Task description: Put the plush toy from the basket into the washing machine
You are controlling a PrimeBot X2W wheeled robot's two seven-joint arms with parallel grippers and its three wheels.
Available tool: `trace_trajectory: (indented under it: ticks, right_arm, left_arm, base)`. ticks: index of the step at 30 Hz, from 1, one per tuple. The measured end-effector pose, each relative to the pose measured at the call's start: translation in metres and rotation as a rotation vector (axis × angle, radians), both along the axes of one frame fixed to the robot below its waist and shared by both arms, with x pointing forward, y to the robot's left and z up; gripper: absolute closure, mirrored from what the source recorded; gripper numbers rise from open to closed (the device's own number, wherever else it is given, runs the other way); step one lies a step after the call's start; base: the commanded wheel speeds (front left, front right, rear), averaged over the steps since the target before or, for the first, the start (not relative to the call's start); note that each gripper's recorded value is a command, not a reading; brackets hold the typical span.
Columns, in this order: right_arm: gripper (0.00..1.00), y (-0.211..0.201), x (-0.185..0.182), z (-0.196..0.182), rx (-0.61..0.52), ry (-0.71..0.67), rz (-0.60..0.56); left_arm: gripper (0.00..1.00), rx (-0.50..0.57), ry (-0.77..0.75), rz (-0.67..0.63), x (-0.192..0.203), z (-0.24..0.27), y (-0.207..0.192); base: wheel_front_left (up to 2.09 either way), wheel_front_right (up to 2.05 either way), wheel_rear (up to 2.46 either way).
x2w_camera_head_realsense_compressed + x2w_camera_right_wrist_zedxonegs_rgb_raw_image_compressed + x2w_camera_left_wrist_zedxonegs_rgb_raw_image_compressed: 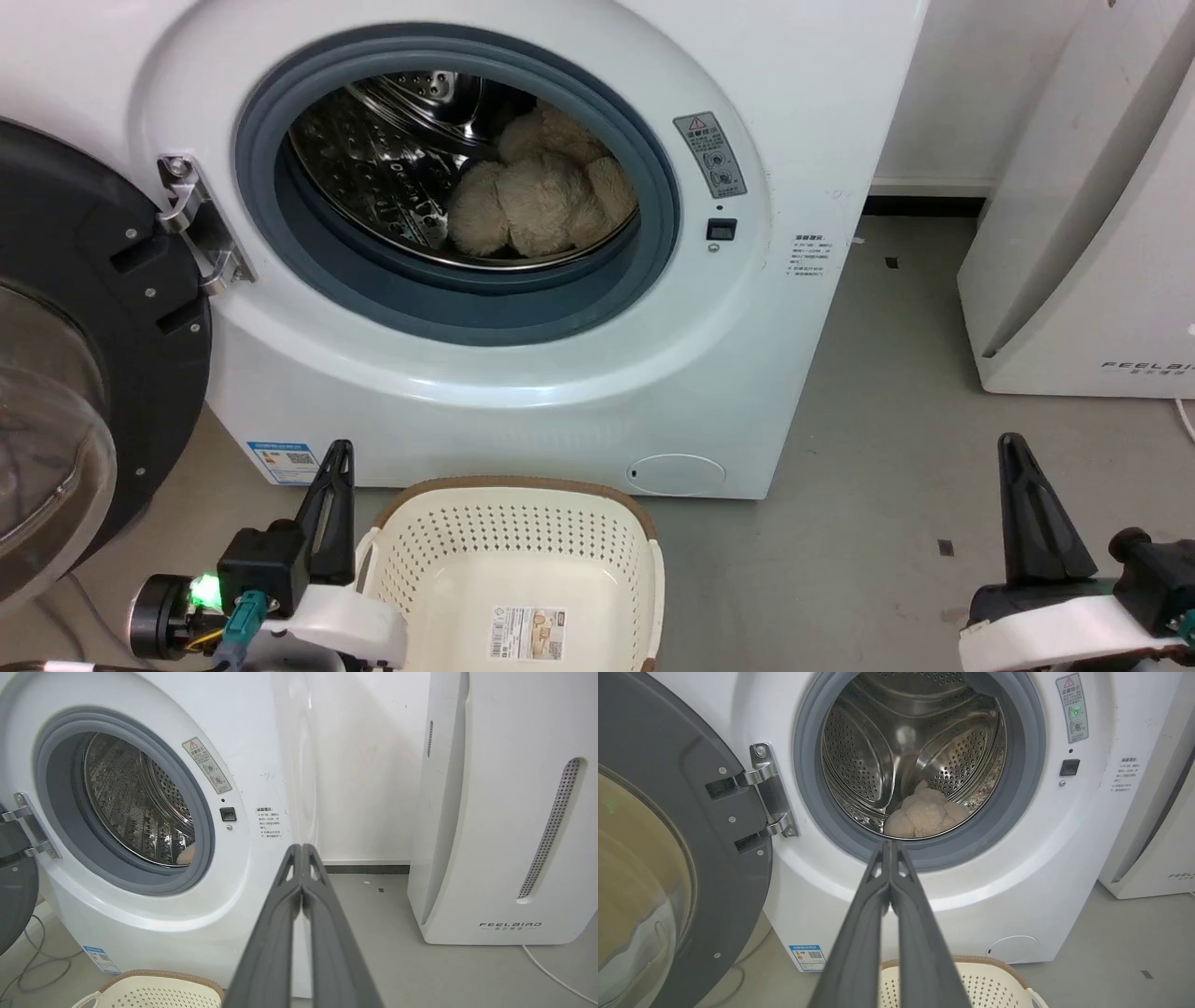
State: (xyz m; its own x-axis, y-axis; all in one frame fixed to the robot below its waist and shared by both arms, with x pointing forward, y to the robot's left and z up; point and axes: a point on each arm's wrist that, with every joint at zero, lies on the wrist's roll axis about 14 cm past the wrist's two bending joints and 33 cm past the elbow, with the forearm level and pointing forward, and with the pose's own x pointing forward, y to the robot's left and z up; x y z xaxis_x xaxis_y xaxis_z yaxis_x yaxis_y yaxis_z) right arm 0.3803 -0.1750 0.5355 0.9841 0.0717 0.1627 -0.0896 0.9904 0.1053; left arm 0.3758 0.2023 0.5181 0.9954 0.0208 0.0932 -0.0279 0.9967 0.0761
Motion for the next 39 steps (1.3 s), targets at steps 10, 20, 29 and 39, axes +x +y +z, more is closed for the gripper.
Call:
trace_trajectory:
  ticks: [10,20,29,39]
  right_arm:
    - [1.0,0.0015,-0.0009,-0.0012,-0.012,0.014,0.005]
    - [1.0,0.0036,-0.0017,-0.0026,-0.03,0.031,0.012]
    - [1.0,0.0048,-0.0026,-0.0039,-0.049,0.047,0.016]
    - [1.0,0.0061,-0.0035,-0.0051,-0.061,0.062,0.02]
  left_arm:
    - [1.0,-0.005,0.0,-0.004,0.0012,0.0033,-0.0029]
    - [1.0,-0.01,0.007,-0.008,0.0022,0.0051,-0.0055]
    - [1.0,-0.014,0.015,-0.011,0.002,0.0057,-0.0078]
    - [1.0,-0.017,0.026,-0.011,0.0011,0.0055,-0.0095]
  base:
    - [0.0,0.0,0.0]
    - [0.0,0.0,0.0]
    - [0.0,0.0,0.0]
    - [0.0,0.0,0.0]
